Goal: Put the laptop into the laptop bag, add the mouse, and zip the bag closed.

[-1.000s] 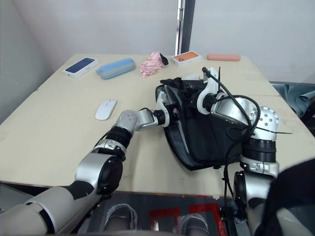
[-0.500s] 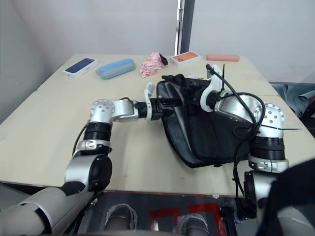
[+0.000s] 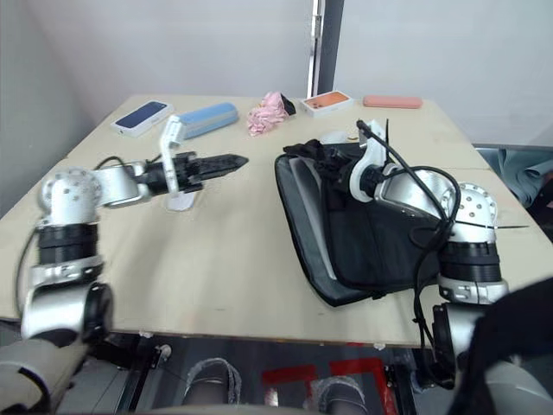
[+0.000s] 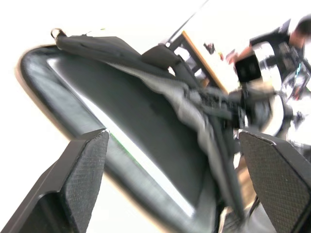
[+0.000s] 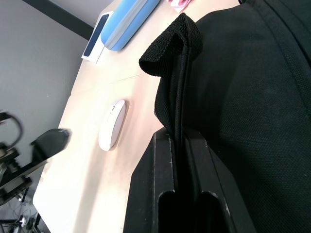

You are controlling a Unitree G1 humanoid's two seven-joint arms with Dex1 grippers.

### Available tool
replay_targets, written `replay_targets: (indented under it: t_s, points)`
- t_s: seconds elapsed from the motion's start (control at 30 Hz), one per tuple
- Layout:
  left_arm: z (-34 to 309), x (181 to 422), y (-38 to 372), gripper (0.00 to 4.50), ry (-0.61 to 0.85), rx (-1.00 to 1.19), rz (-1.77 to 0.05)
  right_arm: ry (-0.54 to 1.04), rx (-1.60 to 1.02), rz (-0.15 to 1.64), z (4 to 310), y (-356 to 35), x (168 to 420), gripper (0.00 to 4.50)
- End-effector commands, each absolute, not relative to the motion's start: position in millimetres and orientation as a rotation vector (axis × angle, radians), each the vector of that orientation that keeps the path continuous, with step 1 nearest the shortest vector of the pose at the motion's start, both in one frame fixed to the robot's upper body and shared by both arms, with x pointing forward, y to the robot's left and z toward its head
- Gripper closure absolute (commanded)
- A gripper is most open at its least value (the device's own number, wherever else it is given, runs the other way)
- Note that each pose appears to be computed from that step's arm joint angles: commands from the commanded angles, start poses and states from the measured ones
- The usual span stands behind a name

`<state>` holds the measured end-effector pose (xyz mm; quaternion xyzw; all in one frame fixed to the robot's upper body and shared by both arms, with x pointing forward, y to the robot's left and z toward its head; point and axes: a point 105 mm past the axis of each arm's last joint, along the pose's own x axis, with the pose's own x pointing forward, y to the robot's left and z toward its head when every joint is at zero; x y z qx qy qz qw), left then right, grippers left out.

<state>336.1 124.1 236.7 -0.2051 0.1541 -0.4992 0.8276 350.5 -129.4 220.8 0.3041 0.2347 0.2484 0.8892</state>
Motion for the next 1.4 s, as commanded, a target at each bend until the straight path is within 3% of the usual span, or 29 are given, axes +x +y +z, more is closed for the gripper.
replay_targets:
  t_s: [0.03, 0.13, 0.27, 0.43, 0.7, 0.93, 1.1, 1.27, 1.4]
  points:
    - [236, 317, 140, 0.08, 0.247, -0.246, -1.15, 0.435, 0.628, 0.54, 232, -129, 351, 4.5]
    - [221, 286, 177, 0.08, 0.304, -0.037, -1.216, 0.427, 0.592, 0.55, 226, -128, 353, 4.5]
    - [235, 271, 193, 0.08, 0.265, -0.053, -1.266, 0.445, 0.575, 0.573, 214, -126, 355, 4.5]
    - [242, 256, 216, 0.04, 0.258, -0.026, -1.255, 0.479, 0.461, 0.614, 192, -128, 355, 2.84]
    - [245, 255, 246, 0.04, 0.219, -0.006, -1.12, 0.433, 0.245, 0.843, 204, -134, 338, 0.04]
    - [220, 241, 275, 0.04, 0.3, 0.04, -0.986, 0.396, -0.034, 0.977, 216, -166, 305, 0.01]
    - [220, 239, 303, 0.04, 0.266, 0.045, -0.849, 0.452, -0.255, 1.097, 218, -211, 263, 0.01]
    - [214, 238, 326, 0.04, 0.273, 0.076, -0.761, 0.466, -0.355, 1.055, 224, -249, 255, 0.01]
    - [203, 231, 342, 0.04, 0.337, 0.104, -0.719, 0.423, -0.391, 0.922, 237, -284, 257, 0.01]
